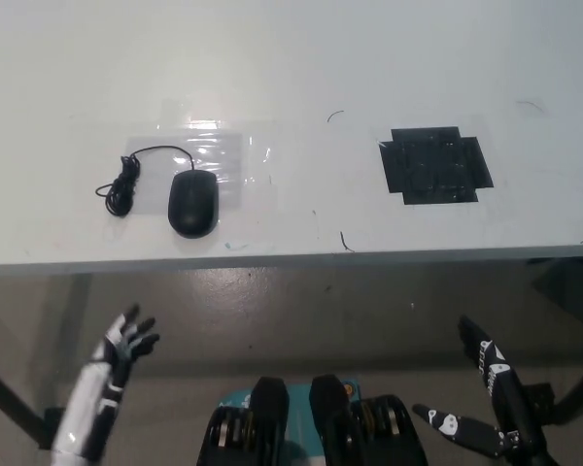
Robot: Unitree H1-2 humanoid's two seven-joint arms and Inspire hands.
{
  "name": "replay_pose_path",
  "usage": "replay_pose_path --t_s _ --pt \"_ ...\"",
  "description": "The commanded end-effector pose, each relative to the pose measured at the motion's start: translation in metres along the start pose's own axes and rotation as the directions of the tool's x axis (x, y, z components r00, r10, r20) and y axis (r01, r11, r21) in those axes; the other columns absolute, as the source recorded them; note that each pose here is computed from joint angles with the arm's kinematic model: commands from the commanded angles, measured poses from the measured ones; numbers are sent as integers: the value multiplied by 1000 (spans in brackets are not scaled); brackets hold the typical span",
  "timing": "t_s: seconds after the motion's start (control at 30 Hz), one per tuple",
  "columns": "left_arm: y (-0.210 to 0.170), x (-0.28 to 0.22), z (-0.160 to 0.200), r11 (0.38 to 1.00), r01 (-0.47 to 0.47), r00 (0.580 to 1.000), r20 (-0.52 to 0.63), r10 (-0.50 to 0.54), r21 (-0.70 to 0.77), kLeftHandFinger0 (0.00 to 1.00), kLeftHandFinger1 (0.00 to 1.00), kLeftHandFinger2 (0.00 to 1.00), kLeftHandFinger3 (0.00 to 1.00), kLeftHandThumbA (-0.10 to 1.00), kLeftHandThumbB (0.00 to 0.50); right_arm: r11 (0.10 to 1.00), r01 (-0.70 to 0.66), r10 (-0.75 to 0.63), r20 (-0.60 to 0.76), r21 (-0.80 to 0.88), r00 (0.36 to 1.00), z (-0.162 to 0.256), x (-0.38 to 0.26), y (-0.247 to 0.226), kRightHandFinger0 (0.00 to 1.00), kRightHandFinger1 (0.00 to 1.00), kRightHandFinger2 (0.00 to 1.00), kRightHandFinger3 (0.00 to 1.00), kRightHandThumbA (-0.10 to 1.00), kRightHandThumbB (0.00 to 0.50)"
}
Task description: The robot uses left hand to click on the left button of the black mouse, which is placed on the left area of the table
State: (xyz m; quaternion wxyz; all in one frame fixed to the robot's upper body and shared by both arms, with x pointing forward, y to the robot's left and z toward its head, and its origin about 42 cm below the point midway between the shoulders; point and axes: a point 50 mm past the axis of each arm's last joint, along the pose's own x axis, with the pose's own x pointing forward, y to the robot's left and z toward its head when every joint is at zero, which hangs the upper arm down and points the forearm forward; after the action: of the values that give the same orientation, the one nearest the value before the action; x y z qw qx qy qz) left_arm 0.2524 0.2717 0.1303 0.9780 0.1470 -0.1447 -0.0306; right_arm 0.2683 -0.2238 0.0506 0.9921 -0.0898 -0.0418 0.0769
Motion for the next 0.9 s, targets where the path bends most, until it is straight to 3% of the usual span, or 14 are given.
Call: replay_pose_path --t_s 0.0,0.03,0.07,0.17,0.33,0.53,0.63,0.67,0.7,0.77,0.87 --pt "41 34 51 992 65 985 155 -81 106 146 17 155 1000 1000 176 1000 -3 5 77 -26 997 9 2 -6 1000 1000 1000 1000 1000 156" --pt "54 47 69 987 95 976 182 -119 132 122 1 22 1000 1000 166 1000 -1 3 76 -28 997 9 2 -7 1000 1000 1000 1000 1000 151" --pt "61 55 78 982 114 971 193 -142 150 101 0 1 1000 1000 170 1000 -1 3 75 -27 997 9 1 -7 1000 1000 1000 1000 1000 146" --pt "78 77 99 968 164 964 178 -198 188 2 0 0 1000 1000 273 1000 0 1 69 -18 998 10 1 -7 1000 1000 1000 1000 1000 156" --pt "105 141 144 903 305 919 154 -362 301 0 0 0 1000 1000 191 1000 16 -14 75 -19 997 9 3 -10 1000 1000 1000 1000 1000 142" --pt "125 208 163 806 476 867 -33 -497 352 0 0 5 1000 1000 254 1000 15 -13 80 -21 997 10 2 -11 1000 1000 1000 1000 1000 113" --pt "130 243 169 750 579 814 -172 -554 319 0 0 126 1000 1000 336 1000 14 -13 83 -18 997 9 2 -11 1000 1000 1000 1000 1000 113" --pt "129 256 167 736 598 801 -209 -561 318 91 11 170 1000 1000 339 1000 15 -14 81 -16 997 9 3 -11 1000 1000 1000 1000 1000 115" --pt "130 261 167 729 605 796 -220 -564 320 87 1 244 1000 1000 342 1000 17 -16 82 -16 997 9 3 -11 1000 1000 1000 1000 1000 115" --pt "128 282 167 710 638 767 -334 -548 299 2 77 371 1000 1000 390 1000 18 -17 85 -11 996 10 4 -10 1000 1000 1000 1000 1000 106" --pt "127 297 167 689 665 738 -398 -545 289 0 38 354 1000 1000 375 1000 16 -15 91 -16 996 11 5 -10 1000 1000 1000 1000 1000 104"
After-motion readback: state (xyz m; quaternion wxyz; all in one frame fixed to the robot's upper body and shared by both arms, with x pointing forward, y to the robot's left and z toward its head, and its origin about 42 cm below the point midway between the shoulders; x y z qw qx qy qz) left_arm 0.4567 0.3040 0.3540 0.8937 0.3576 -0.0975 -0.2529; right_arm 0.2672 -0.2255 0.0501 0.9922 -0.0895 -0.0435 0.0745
